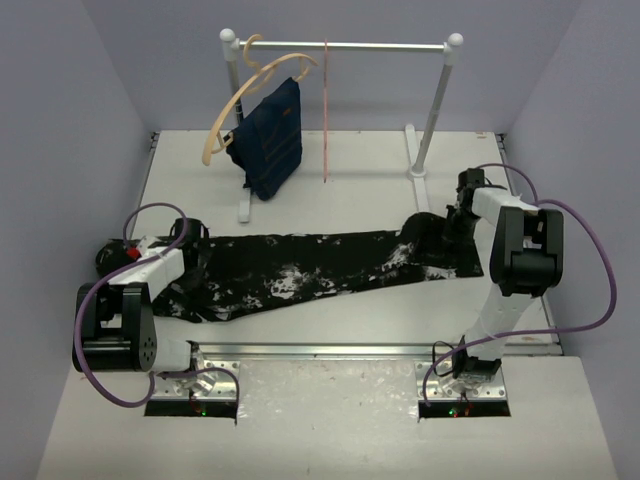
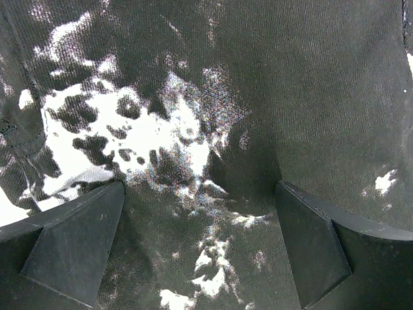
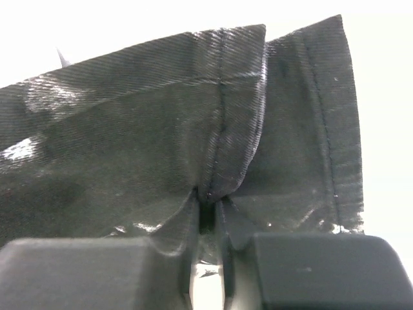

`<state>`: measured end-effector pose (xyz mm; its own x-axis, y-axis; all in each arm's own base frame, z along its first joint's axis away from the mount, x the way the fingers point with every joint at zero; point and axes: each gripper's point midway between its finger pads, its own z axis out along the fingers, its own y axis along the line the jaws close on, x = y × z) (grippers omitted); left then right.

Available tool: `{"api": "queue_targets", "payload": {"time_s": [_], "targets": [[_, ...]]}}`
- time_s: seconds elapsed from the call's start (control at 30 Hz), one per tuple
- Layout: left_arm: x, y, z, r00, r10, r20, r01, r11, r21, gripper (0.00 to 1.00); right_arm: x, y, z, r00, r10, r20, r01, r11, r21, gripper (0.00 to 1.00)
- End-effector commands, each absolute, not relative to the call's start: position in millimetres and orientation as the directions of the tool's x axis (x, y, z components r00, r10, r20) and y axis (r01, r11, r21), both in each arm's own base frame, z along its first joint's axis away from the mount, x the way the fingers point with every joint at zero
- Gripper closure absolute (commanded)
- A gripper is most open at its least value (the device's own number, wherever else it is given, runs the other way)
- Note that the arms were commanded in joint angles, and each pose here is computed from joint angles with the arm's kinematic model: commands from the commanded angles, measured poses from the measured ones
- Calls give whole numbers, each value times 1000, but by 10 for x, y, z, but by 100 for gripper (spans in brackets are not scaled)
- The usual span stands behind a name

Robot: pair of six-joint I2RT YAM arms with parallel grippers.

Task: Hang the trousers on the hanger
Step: Fold the trousers at the center of the board.

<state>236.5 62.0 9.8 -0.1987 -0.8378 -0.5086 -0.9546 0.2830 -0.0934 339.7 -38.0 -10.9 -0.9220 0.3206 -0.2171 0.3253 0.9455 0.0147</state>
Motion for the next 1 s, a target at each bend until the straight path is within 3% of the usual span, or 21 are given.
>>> {"api": "queue_targets", "payload": {"time_s": [0.0,0.13,0.47,0.77,0.9,0.97], "targets": [[2450,589,123,-183,-847,-499,-945,291,-147,0,3279,-574,-22,-919,326,-222,349,934,-74,97],[2464,585,134,-181,-848,-499,-944,292,-154,0,3206,-657,168,-914,335,-231,369,921,-126,94],[2473,572,132,-181,-850,-495,-941,295,-164,0,2808,-824,367,-914,370,-169,404,873,-272,100],[2529,526,153,-187,-857,-479,-932,309,-189,0,2594,-1431,478,-850,470,-237,522,701,-485,100],[2540,511,163,-195,-858,-476,-927,319,-195,0,2787,-1418,439,-842,480,-244,537,713,-451,87],[2543,504,173,-204,-855,-476,-924,329,-196,0,2886,-1380,406,-845,467,-259,534,737,-414,87]]}}
